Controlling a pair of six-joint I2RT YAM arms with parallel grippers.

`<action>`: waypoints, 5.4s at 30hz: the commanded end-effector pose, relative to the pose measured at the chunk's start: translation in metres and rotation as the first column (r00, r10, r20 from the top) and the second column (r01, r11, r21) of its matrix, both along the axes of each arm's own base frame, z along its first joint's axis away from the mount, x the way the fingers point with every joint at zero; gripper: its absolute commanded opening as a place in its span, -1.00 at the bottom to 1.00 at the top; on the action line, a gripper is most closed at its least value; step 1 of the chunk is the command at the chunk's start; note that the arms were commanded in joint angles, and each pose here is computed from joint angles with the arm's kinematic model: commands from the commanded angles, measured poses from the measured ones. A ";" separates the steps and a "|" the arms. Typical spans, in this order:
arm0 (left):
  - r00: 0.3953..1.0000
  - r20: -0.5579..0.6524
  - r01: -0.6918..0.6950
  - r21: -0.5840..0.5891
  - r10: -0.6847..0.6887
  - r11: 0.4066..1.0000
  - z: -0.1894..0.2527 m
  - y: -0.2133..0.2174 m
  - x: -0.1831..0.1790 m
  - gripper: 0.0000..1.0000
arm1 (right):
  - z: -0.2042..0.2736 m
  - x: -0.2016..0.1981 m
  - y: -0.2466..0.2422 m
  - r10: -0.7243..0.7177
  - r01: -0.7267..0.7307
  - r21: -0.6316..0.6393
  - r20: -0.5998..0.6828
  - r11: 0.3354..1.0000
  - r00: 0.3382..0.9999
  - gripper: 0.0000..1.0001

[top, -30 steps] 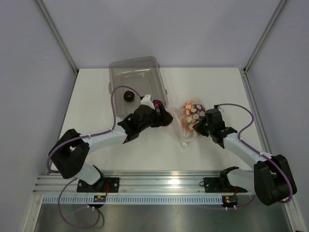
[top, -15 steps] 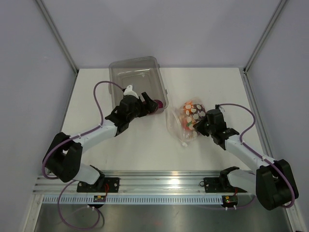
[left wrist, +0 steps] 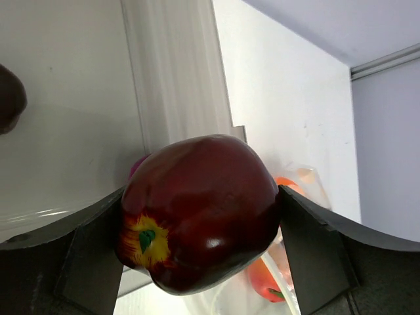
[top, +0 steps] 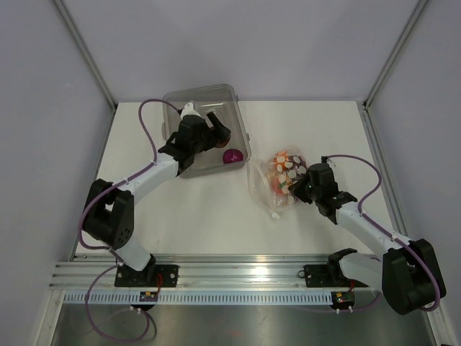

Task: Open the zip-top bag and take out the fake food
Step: Place the fake fruit in the bin, then adjust the zipper food storage bag at the center of the board.

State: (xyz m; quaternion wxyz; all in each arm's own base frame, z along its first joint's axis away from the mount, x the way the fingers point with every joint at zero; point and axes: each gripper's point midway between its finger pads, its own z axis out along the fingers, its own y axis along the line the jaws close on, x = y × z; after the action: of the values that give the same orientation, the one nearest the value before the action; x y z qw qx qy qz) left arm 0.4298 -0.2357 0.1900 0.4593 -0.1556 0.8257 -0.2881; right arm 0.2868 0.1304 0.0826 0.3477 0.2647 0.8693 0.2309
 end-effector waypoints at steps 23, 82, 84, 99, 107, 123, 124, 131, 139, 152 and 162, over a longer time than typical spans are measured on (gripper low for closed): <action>0.989 -0.126 -0.060 0.172 0.082 0.983 -0.065 0.029 0.048 0.88 | 0.007 0.000 0.000 0.001 -0.001 0.011 0.032 1.000 0.999 -1.00; 0.946 -0.020 0.324 -0.030 -0.325 0.945 -0.070 -0.088 -0.130 0.53 | 0.077 0.051 -0.041 -0.081 0.117 -0.286 0.136 0.951 0.987 0.06; 0.941 -0.013 0.337 -0.030 -0.337 0.941 -0.072 -0.093 -0.133 0.52 | 0.078 0.049 -0.047 -0.096 0.137 -0.301 0.148 0.944 0.984 0.08; 0.923 0.167 0.368 -0.120 -0.347 0.922 -0.037 -0.104 -0.147 0.64 | 0.059 0.035 -0.076 -0.241 0.253 -0.186 0.083 0.949 0.967 0.47; 0.909 0.226 0.390 -0.161 -0.351 0.907 -0.023 -0.115 -0.148 0.71 | 0.036 0.035 -0.084 -0.290 0.289 -0.053 -0.014 0.956 0.957 0.52; 0.902 0.238 0.403 -0.160 -0.361 0.901 -0.004 -0.145 -0.137 0.74 | 0.008 0.034 -0.086 -0.339 0.345 0.050 -0.096 0.937 0.936 0.41; 0.902 0.229 0.405 -0.154 -0.366 0.901 -0.006 -0.147 -0.137 0.74 | 0.008 0.035 -0.087 -0.340 0.346 0.048 -0.097 0.937 0.935 0.40; 0.900 0.226 0.407 -0.128 -0.373 0.904 -0.010 -0.162 -0.130 0.72 | 0.003 0.036 -0.090 -0.367 0.374 0.055 -0.110 0.926 0.924 0.18; 0.899 0.221 0.411 -0.124 -0.379 0.903 -0.020 -0.167 -0.128 0.49 | 0.005 0.034 -0.098 -0.407 0.412 0.045 -0.089 0.910 0.909 -0.32; 0.883 0.261 0.436 -0.146 -0.390 0.888 -0.007 -0.168 -0.133 -0.17 | 0.003 0.032 -0.107 -0.436 0.438 0.009 -0.088 0.899 0.896 0.19; 0.879 0.266 0.444 -0.153 -0.396 0.883 -0.007 -0.167 -0.136 -0.48 | 0.001 0.036 -0.110 -0.445 0.448 0.013 -0.094 0.894 0.891 0.09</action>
State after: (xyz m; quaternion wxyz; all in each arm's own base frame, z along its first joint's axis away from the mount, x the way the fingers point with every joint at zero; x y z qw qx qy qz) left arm 0.2941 -0.3987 0.1516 0.4305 0.0108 0.7820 -0.4505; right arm 0.3161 0.0278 0.0786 0.3314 0.4659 0.8058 0.1539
